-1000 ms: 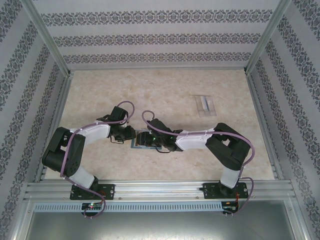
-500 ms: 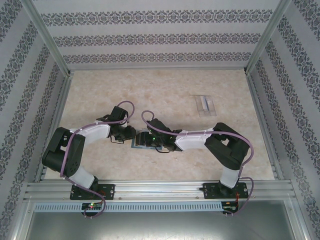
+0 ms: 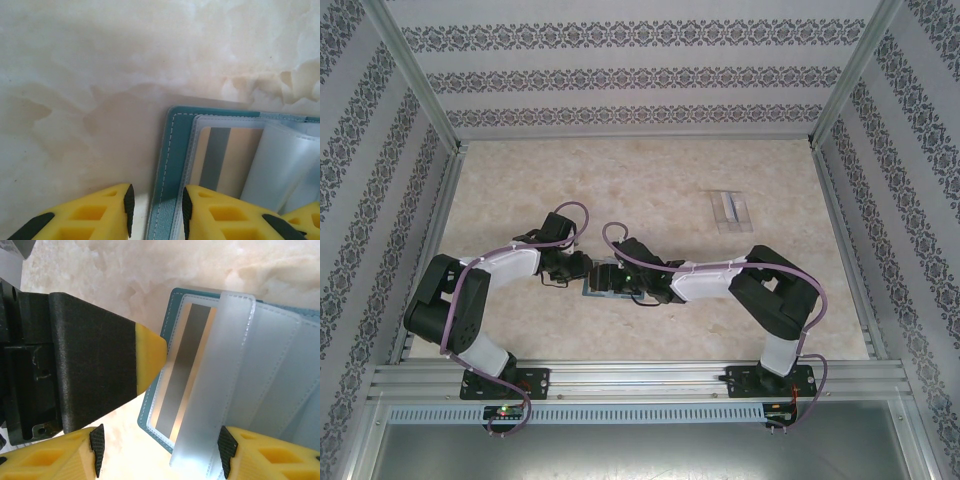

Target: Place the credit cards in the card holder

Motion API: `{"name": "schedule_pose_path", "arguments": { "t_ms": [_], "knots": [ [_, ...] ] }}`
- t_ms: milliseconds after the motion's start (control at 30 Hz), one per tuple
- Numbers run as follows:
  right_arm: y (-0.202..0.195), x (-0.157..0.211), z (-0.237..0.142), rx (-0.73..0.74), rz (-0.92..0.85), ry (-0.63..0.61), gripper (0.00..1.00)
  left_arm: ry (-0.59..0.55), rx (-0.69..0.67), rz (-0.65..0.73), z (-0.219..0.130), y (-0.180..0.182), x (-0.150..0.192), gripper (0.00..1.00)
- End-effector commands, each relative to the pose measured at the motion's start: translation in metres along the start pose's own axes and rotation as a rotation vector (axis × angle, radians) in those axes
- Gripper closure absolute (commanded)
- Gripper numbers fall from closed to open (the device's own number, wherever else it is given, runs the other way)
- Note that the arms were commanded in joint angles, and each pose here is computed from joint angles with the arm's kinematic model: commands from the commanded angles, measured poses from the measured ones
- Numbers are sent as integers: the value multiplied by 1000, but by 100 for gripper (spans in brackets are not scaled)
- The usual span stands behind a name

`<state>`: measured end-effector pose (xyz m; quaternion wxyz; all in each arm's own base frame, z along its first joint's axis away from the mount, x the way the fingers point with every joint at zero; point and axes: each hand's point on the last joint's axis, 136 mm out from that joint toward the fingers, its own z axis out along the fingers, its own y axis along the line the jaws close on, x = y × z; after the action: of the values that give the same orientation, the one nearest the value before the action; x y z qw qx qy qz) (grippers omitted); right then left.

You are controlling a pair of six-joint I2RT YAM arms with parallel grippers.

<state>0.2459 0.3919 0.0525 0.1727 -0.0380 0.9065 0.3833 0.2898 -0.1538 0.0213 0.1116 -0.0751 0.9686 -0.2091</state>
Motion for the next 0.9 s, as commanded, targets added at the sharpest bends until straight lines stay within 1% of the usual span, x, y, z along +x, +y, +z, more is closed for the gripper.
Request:
{"name": "schedule_pose_path", "arguments": {
  "t_ms": [0,33,67,267,400,467,500,733,867],
  "knots": [
    [6,0,-2,-34,-19,-14,34,28,15,-8,1,-1,8,67],
    [7,0,-3,-42,-19,-18,31,27,15,-9,1,-1,8,67],
    [8,0,-4,-49,-20,-23,30,30,14,-11,2,0,9,67],
    [14,-3,-8,-96,-25,-48,29,28,14,-9,1,0,8,67],
    [17,-2,-7,-118,-20,-42,28,29,15,-9,1,0,10,67],
    [20,-2,-7,-142,-21,-44,21,30,14,-7,1,1,10,67],
    [22,-3,-7,-153,-25,-48,21,29,16,-7,1,0,10,67],
    [19,-3,-6,-154,-13,-51,22,30,18,-6,1,0,11,67],
    [20,-2,-4,-193,8,-48,22,33,17,-6,1,1,12,67]
  ]
}}
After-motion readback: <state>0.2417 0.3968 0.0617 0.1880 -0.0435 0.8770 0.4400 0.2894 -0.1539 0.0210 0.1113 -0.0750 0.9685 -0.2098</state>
